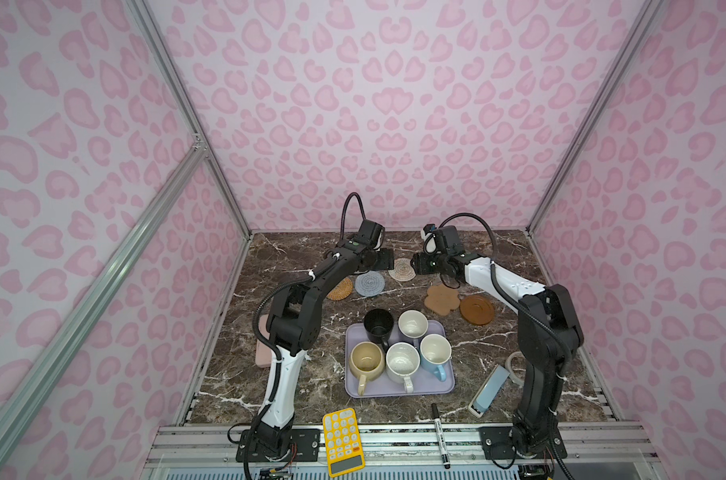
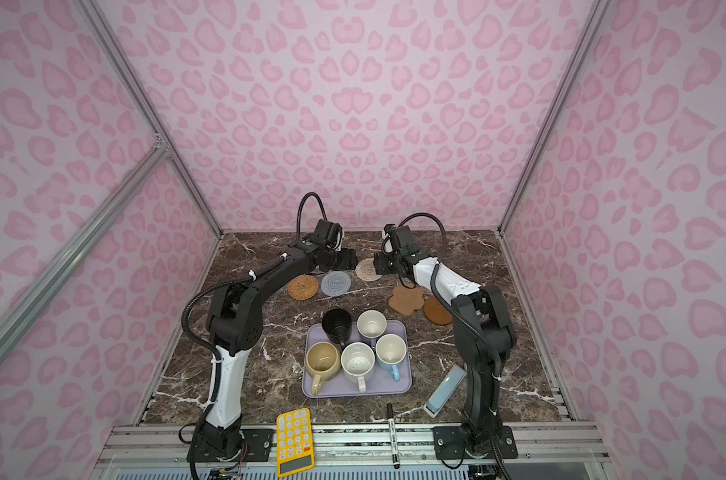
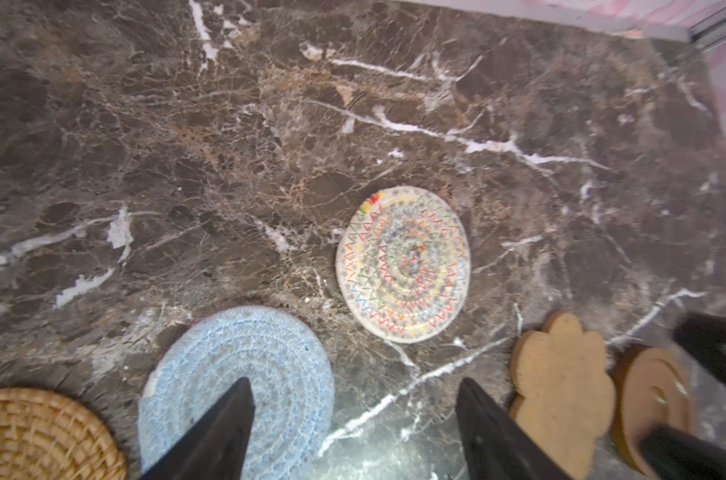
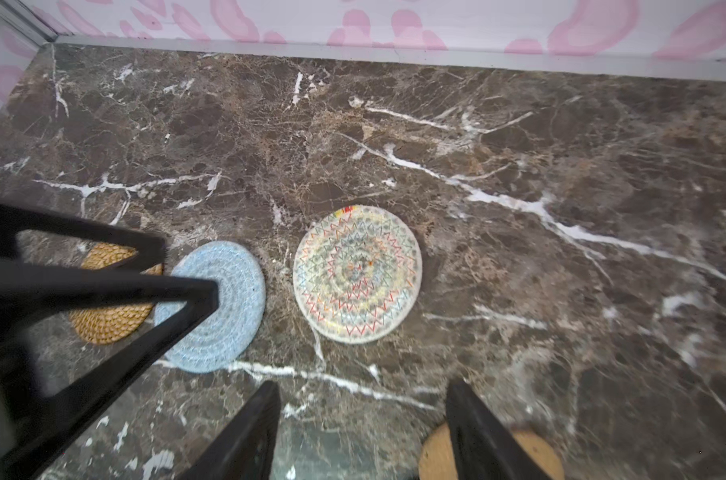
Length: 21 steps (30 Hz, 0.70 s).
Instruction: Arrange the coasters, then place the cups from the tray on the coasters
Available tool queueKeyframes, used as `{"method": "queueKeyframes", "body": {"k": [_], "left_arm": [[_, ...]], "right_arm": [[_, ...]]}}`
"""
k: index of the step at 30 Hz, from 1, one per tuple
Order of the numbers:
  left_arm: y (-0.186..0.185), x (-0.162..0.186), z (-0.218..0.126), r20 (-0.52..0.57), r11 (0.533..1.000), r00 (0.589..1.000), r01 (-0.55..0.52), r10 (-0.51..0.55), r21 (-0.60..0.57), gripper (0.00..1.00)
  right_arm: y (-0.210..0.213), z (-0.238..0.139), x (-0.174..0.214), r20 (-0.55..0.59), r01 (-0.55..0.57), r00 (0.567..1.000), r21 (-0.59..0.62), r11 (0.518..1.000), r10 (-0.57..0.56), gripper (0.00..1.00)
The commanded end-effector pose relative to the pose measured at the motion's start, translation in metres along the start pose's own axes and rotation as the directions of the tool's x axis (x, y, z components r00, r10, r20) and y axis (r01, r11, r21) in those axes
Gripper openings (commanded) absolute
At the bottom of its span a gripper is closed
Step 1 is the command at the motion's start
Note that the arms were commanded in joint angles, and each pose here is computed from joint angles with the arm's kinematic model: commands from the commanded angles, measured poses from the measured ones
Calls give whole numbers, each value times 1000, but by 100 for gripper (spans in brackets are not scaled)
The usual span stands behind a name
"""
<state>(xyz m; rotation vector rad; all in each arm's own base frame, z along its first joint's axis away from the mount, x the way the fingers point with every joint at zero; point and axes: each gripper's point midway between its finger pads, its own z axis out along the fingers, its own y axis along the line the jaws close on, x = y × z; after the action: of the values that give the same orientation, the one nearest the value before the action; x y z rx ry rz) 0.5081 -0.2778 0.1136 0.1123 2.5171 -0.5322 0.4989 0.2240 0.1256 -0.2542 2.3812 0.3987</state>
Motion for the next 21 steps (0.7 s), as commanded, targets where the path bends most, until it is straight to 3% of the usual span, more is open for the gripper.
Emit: {"method": "queueKeyframes", "body": {"k": [1,4,12,21], "left_arm": [[-4,-13,-14,53,997,998,32,-36,72,91],[2,-15,-24,73,996,996,36,-42,79,99],[4,-11,-52,100,995,995,19,-29,99,97],[0,5,-86,134,988,989,35,-56,152,97]], "right_arm": [[5,22,7,-56,15,998,-22,1000,-16,65],[6,41,7,-77,27,997,-26,999,-29,63],[9,82,23,-161,41,986,-36,999,-46,52],[10,99,52,-259,96,961,-11,995,-95,47]]}}
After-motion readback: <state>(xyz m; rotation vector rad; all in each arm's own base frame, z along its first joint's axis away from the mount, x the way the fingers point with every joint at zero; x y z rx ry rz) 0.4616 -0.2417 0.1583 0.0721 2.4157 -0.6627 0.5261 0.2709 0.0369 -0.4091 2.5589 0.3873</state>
